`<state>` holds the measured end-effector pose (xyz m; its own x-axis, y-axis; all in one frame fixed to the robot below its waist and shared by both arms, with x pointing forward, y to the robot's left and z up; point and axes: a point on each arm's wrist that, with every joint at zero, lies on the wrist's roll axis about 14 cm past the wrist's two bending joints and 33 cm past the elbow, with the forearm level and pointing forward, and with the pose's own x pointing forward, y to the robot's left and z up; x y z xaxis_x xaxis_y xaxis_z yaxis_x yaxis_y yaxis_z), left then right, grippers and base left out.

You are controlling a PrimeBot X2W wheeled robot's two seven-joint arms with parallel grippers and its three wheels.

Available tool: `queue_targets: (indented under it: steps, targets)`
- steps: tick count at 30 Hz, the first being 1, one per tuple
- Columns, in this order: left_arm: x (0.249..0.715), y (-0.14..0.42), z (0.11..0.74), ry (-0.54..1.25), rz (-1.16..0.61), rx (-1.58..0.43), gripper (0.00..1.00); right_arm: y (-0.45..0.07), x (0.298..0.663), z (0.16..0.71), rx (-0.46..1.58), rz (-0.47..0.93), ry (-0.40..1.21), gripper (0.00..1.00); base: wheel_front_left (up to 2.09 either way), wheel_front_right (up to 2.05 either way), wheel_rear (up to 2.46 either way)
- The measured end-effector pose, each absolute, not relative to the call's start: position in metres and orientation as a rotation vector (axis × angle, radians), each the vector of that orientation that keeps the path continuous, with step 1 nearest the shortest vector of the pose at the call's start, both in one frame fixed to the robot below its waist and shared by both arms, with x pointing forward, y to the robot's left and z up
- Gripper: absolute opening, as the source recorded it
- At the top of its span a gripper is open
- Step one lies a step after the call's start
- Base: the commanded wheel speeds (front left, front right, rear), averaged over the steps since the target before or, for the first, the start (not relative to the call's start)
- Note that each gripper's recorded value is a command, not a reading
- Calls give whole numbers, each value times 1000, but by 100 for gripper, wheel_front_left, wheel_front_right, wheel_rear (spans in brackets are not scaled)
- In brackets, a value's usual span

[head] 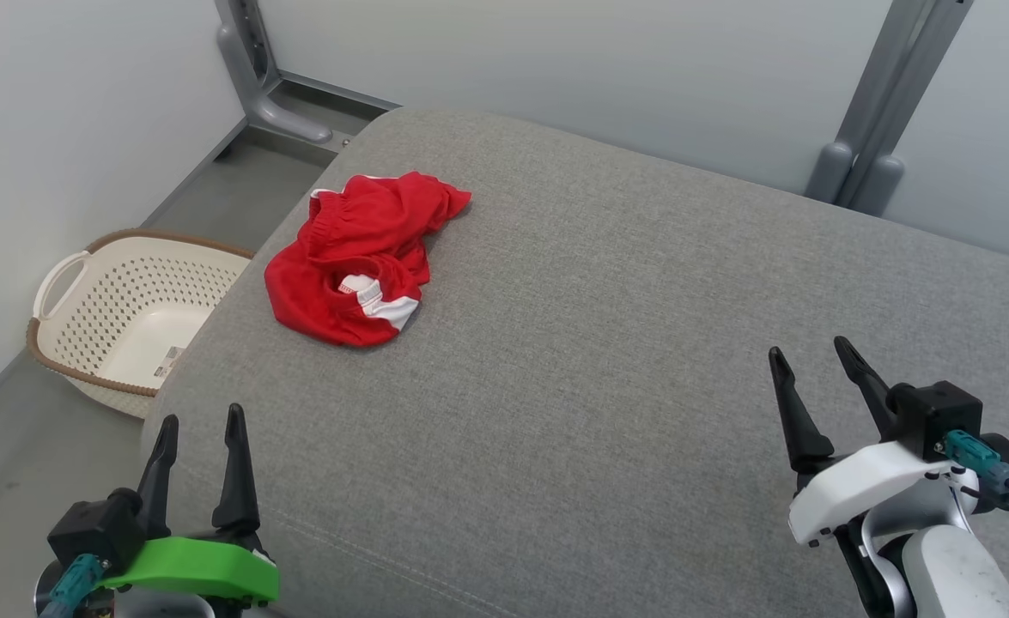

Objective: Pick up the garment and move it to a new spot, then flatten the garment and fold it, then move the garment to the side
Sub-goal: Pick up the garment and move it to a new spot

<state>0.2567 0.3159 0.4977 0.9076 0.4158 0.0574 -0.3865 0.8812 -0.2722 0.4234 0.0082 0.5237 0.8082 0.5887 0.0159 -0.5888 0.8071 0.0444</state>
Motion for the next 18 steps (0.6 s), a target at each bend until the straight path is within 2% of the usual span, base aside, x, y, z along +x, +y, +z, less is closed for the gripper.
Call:
queue_targets:
  steps: [10, 18]
  targets:
    - [267, 315, 495, -105, 413, -280, 100, 4, 423, 516, 49, 621, 21, 100, 0, 0, 0]
    - [333, 330, 496, 13, 366, -278, 100, -5, 438, 510, 23, 606, 41, 100, 0, 0, 0]
